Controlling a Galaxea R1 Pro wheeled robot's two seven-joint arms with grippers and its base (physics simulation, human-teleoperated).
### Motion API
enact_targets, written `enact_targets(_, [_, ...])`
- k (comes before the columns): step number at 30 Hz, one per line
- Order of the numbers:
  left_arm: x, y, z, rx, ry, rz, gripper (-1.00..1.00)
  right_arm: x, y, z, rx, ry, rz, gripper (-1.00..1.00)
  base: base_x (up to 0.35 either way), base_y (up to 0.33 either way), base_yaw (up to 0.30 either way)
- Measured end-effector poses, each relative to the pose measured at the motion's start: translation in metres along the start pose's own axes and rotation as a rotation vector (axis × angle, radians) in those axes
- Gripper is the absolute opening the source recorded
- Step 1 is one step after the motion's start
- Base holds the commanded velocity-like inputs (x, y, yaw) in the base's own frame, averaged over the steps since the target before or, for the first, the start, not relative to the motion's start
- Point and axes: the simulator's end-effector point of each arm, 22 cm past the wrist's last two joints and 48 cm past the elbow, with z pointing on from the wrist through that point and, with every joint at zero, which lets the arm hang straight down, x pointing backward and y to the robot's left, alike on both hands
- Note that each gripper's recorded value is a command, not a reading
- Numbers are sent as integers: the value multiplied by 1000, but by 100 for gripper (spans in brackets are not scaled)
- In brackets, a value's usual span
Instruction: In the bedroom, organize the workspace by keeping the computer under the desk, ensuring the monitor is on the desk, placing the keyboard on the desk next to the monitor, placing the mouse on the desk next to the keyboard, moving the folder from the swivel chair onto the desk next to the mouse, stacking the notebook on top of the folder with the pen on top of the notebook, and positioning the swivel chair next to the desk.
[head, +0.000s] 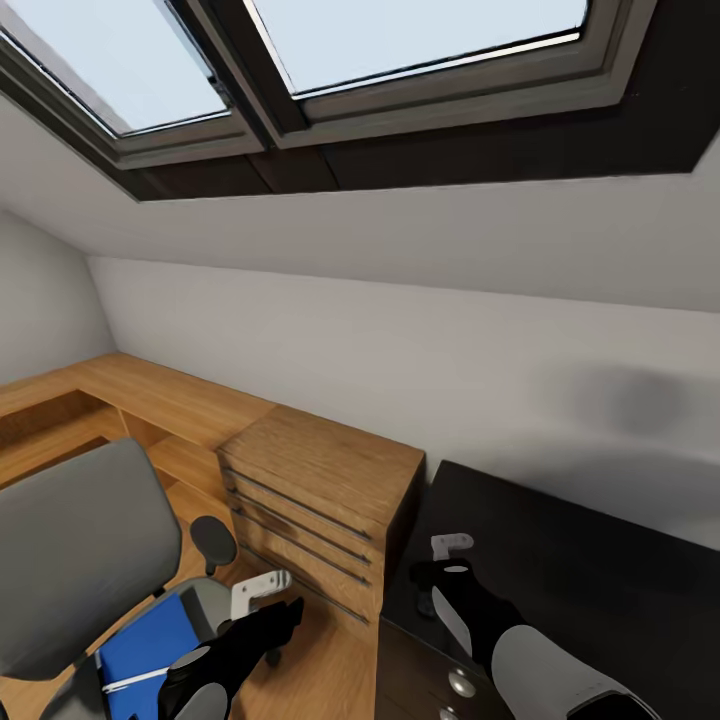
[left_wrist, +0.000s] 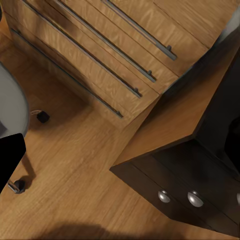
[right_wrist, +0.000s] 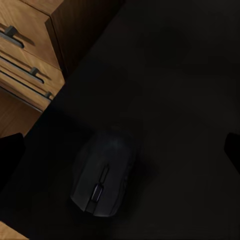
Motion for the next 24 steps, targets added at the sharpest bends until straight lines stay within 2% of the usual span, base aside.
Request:
enact_targets(7, [0,-2,0,3,0,-2,100,0,0,0,0,-1,0,100,14,0,0])
enact_targets(24, [3,-1,12,5,-1,-3,100,1,1,13,0,-3,1,100,1,0,0])
